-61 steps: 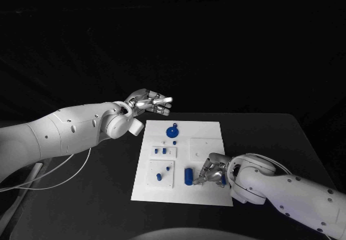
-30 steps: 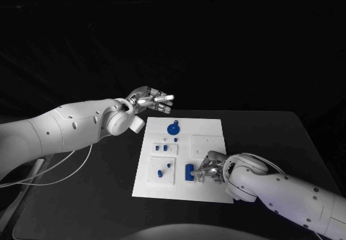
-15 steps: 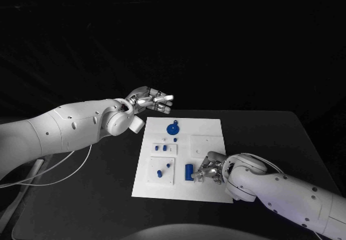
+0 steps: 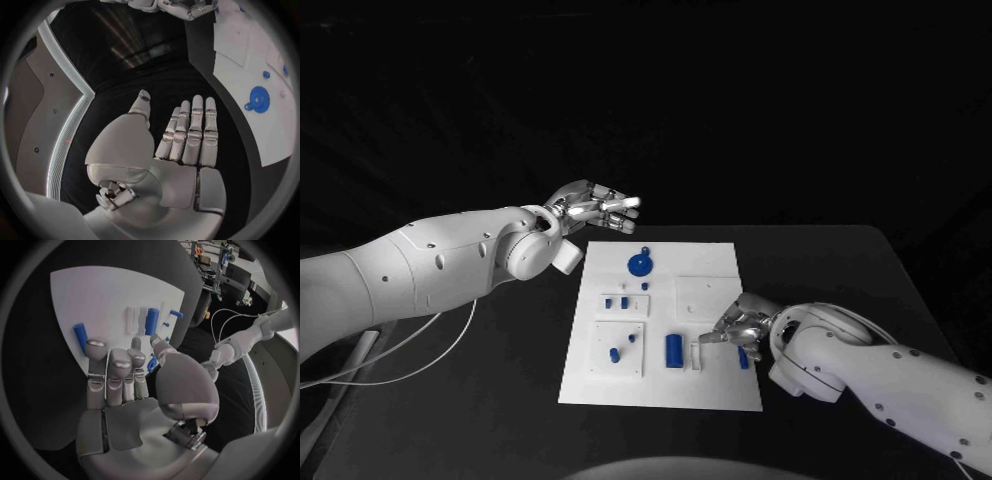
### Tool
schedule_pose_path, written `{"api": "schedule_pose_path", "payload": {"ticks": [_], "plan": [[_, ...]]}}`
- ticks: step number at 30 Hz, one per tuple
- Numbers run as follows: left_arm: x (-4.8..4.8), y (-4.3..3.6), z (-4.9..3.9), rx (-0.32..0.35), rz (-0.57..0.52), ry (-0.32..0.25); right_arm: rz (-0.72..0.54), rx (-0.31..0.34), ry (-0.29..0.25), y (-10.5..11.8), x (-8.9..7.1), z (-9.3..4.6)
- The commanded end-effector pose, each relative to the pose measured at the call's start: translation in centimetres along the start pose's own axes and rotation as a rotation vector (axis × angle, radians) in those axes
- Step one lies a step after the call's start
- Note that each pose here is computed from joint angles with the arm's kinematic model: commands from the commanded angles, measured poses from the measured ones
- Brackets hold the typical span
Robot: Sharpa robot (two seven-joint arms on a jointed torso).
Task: Assemble the parts on the task board
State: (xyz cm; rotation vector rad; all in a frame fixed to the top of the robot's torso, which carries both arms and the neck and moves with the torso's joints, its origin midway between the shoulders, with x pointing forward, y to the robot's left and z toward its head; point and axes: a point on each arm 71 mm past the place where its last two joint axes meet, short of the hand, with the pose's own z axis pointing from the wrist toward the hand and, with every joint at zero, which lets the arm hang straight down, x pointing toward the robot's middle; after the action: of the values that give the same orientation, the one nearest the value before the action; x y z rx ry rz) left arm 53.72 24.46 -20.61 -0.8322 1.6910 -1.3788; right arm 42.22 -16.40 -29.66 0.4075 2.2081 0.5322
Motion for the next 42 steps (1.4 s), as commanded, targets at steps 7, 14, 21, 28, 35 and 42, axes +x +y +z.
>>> {"api": "schedule_pose_path", "payload": {"ticks": [7, 14, 21, 28, 35, 42], "plan": [[-0.01, -0.26, -0.14, 0.039, 0.008, -0.009, 0.036, -0.027, 0.064, -1.4, -2.6, -1.3], [-0.15, -0.16, -0.27, 0.041, 0.008, -0.012, -0.071, 0.064, 0.128, -3.4, -3.1, -1.3], [-0.09, -0.17, -0.30, 0.047, 0.009, -0.010, -0.127, 0.158, 0.146, -5.0, -2.6, -1.1], [-0.10, -0.15, -0.34, 0.047, 0.008, -0.009, -0.144, 0.202, 0.116, -5.4, -1.8, -0.7], [-0.16, -0.10, -0.40, 0.043, 0.007, -0.006, -0.167, 0.215, 0.086, -5.3, -1.4, -0.2], [-0.15, -0.07, -0.44, 0.040, 0.005, -0.002, -0.175, 0.219, 0.083, -5.1, -0.6, 0.2]]}}
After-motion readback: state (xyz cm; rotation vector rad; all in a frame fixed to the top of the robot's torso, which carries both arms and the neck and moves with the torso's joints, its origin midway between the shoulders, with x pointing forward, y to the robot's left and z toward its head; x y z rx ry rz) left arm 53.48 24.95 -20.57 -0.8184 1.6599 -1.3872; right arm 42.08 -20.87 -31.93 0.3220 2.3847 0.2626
